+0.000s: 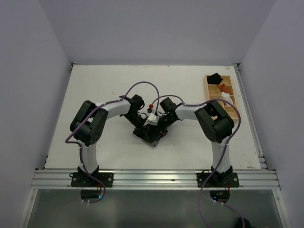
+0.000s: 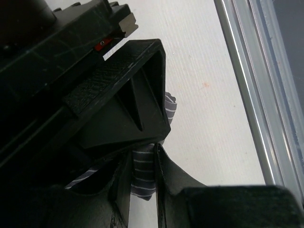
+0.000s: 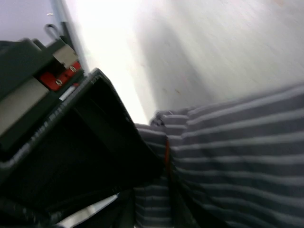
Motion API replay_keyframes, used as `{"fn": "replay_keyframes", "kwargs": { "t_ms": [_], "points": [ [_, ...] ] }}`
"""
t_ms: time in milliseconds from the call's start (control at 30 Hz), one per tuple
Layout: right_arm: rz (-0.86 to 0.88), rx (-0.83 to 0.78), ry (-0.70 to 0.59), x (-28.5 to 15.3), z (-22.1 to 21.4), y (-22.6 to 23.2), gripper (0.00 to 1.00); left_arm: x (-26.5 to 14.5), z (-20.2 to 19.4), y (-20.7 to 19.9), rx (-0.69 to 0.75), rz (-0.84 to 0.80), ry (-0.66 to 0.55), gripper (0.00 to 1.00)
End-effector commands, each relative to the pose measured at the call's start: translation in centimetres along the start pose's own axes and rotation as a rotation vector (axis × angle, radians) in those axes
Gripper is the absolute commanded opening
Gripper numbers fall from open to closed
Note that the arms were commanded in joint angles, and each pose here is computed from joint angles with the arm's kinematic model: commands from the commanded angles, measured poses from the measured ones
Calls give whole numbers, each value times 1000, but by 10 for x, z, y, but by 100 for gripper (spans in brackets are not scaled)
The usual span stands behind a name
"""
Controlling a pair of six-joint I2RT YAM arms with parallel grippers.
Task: Roll the underwear
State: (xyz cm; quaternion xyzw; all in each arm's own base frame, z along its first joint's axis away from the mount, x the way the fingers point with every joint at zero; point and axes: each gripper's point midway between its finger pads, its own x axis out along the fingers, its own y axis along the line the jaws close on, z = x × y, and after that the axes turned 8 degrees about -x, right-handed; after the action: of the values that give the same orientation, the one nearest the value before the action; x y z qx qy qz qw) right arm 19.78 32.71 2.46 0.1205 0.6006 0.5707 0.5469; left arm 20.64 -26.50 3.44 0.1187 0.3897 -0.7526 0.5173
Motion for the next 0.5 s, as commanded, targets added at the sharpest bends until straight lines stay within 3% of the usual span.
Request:
{"fn": "replay_keyframes", "kwargs": {
  "t_ms": [0, 467],
  "points": [
    [-276, -49, -79, -18, 4, -29, 41, 6, 2, 10, 59, -6, 14, 16],
    [-411, -14, -295, -60, -14, -7, 49, 9, 10, 14, 3, -54, 36, 16]
  ]
}}
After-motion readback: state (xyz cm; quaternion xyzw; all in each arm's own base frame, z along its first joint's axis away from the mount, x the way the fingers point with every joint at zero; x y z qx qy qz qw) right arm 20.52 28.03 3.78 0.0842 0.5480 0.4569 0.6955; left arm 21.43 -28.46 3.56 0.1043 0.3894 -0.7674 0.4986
